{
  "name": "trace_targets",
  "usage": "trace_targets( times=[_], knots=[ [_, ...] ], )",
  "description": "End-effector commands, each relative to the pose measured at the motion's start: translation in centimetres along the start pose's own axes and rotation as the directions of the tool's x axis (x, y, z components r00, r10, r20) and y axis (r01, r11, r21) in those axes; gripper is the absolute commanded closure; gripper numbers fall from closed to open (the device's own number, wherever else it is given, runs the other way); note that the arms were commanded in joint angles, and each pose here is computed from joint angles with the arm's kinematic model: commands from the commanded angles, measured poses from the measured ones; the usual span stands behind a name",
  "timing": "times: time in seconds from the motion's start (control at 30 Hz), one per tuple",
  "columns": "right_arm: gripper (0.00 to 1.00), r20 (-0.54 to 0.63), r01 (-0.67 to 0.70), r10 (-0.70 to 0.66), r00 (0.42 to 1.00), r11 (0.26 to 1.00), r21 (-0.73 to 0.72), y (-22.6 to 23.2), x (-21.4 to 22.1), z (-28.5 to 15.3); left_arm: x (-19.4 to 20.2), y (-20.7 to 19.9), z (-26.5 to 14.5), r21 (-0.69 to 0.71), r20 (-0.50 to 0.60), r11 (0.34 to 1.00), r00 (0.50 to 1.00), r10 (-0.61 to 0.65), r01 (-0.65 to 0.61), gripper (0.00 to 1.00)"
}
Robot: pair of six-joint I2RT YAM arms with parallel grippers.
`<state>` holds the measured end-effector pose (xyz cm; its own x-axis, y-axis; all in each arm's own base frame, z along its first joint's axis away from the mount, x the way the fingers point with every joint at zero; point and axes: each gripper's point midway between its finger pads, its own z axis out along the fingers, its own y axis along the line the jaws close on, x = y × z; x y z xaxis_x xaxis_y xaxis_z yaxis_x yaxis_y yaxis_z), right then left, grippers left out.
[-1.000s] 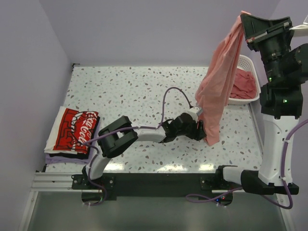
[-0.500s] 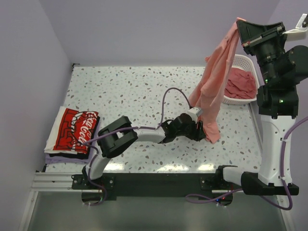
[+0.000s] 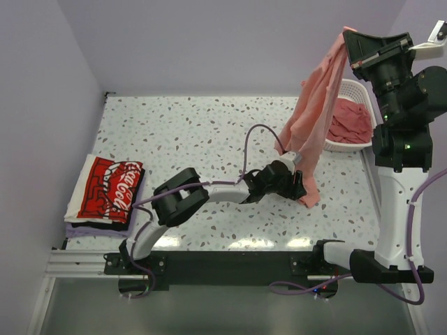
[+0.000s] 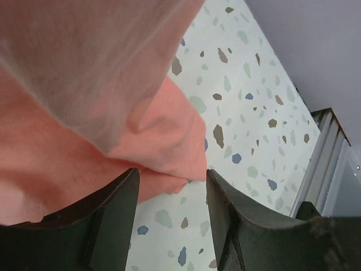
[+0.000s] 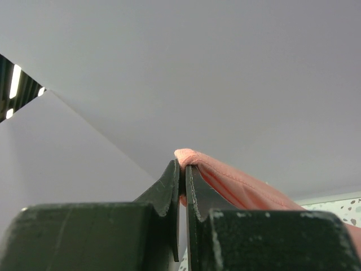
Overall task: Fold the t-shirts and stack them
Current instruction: Flatten the tshirt out
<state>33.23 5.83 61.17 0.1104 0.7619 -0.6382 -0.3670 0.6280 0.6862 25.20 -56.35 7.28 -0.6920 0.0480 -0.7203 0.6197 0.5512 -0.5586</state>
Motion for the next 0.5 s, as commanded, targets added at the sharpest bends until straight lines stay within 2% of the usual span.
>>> trace_targets(
  times=[0.0,0.33,0.47],
  knots=[
    [1.00,0.081,0.037,-0.033,0.996,0.998,-0.052,2.2,-2.2,-0.9,-1.3,-0.8,0.0,-0.012,0.033,1.000,0.999,-0.015,0.015,0.44],
    [1.00,0.076,0.029,-0.025,0.997,0.998,-0.053,2.0,-2.0,-0.9,-0.7,-0.2,1.0,-0.032,0.015,0.999,1.000,-0.027,0.027,0.43],
    [1.00,0.075,0.030,-0.026,0.997,0.998,-0.052,2.1,-2.0,-1.1,-1.7,-0.9,1.8,-0.017,0.026,1.000,0.999,-0.026,0.027,0.43]
  ],
)
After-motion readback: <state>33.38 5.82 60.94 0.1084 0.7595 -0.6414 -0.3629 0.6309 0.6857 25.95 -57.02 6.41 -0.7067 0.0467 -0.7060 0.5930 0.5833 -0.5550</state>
